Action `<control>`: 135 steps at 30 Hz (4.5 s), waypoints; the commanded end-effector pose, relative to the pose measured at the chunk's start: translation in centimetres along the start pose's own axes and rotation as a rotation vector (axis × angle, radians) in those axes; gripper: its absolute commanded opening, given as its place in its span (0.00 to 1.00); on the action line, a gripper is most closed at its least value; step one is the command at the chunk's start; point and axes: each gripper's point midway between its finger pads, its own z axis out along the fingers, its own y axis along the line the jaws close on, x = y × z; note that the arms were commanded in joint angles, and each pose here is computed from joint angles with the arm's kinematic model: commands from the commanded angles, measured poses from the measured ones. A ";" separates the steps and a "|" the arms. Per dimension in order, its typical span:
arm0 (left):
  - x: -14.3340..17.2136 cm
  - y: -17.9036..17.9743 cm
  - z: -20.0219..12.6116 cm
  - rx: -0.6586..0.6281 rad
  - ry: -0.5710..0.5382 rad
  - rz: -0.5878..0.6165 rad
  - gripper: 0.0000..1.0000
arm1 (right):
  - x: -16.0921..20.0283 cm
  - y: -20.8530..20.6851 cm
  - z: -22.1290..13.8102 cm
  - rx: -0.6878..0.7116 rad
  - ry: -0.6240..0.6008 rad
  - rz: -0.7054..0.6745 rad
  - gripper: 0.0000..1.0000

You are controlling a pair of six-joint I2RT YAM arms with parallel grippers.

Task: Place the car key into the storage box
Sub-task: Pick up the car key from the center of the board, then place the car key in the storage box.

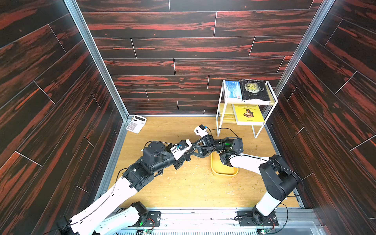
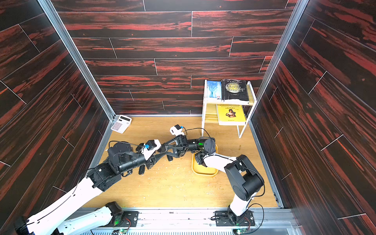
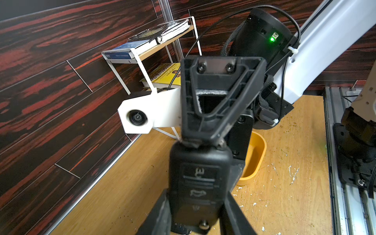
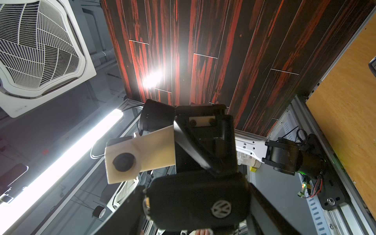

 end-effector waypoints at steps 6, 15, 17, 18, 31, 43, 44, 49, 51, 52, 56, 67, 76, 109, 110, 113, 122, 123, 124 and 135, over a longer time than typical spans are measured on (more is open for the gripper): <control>0.1 0.5 0.7 -0.019 0.004 -0.005 0.50 | 2.5 3.3 -0.1 -0.090 0.057 -0.067 0.55; -0.1 0.8 1.1 -0.026 0.003 -0.010 0.72 | 2.4 2.4 -0.2 -0.075 0.059 -0.057 0.49; -0.2 0.7 1.0 -0.024 0.000 -0.010 1.00 | 2.3 2.1 -0.2 -0.072 0.059 -0.054 0.50; -0.3 0.8 0.9 -0.025 -0.002 -0.014 1.00 | 2.3 2.0 -0.2 -0.070 0.058 -0.055 0.51; -2.7 3.5 -4.8 -0.216 -0.017 -0.226 1.00 | -0.9 -0.3 -2.9 -0.014 -0.010 -0.072 0.50; 2.1 9.8 -11.0 -0.734 0.157 -0.460 1.00 | -5.9 -6.2 -12.0 0.194 -0.182 -0.112 0.44; 3.0 9.8 -10.6 -0.741 0.210 -0.459 1.00 | -6.2 -7.3 -12.7 0.231 -0.190 -0.106 0.44; 4.5 10.1 -7.4 -0.706 0.279 -0.491 1.00 | -8.3 -13.9 -18.2 0.746 -0.257 -0.121 0.48; 5.2 10.8 -6.5 -0.714 0.306 -0.527 1.00 | -8.8 -14.8 -20.1 0.975 -0.251 -0.117 0.49; 5.9 11.2 -6.1 -0.719 0.331 -0.558 1.00 | -8.9 -14.6 -20.4 0.984 -0.268 -0.120 0.48; 9.0 13.3 -5.1 -0.724 0.423 -0.757 1.00 | -8.6 -15.6 -23.0 1.175 -0.290 -0.096 0.46; 17.9 18.5 -7.5 -0.883 0.708 -1.102 1.00 | -4.3 -16.4 -30.6 1.673 -0.362 -0.021 0.48; 23.2 19.3 -7.0 -0.877 0.862 -1.294 1.00 | -3.3 -19.3 -29.8 1.721 -0.334 -0.020 0.48; 19.5 19.2 -7.9 -0.854 0.617 -1.249 1.00 | -8.7 -26.3 -29.8 1.825 -0.477 -0.037 0.48; 19.6 19.2 -7.9 -0.851 0.618 -1.252 1.00 | -8.8 -26.4 -29.8 1.826 -0.477 -0.039 0.49; 19.5 19.0 -7.7 -0.838 0.615 -1.253 1.00 | -8.9 -26.6 -29.9 1.834 -0.486 -0.044 0.60; 19.5 19.3 -7.8 -0.835 0.612 -1.213 1.00 | -9.3 -26.4 -29.6 1.823 -0.492 -0.074 0.99; 19.4 19.2 -7.7 -0.830 0.610 -1.210 1.00 | -9.4 -26.2 -29.5 1.821 -0.495 -0.078 0.99; 19.3 19.4 -7.8 -0.834 0.608 -1.202 1.00 | -9.5 -26.0 -29.4 1.815 -0.499 -0.086 0.98; 18.1 20.1 -7.4 -0.824 0.479 -1.149 1.00 | -9.1 -22.8 -28.4 1.809 -0.521 -0.130 0.98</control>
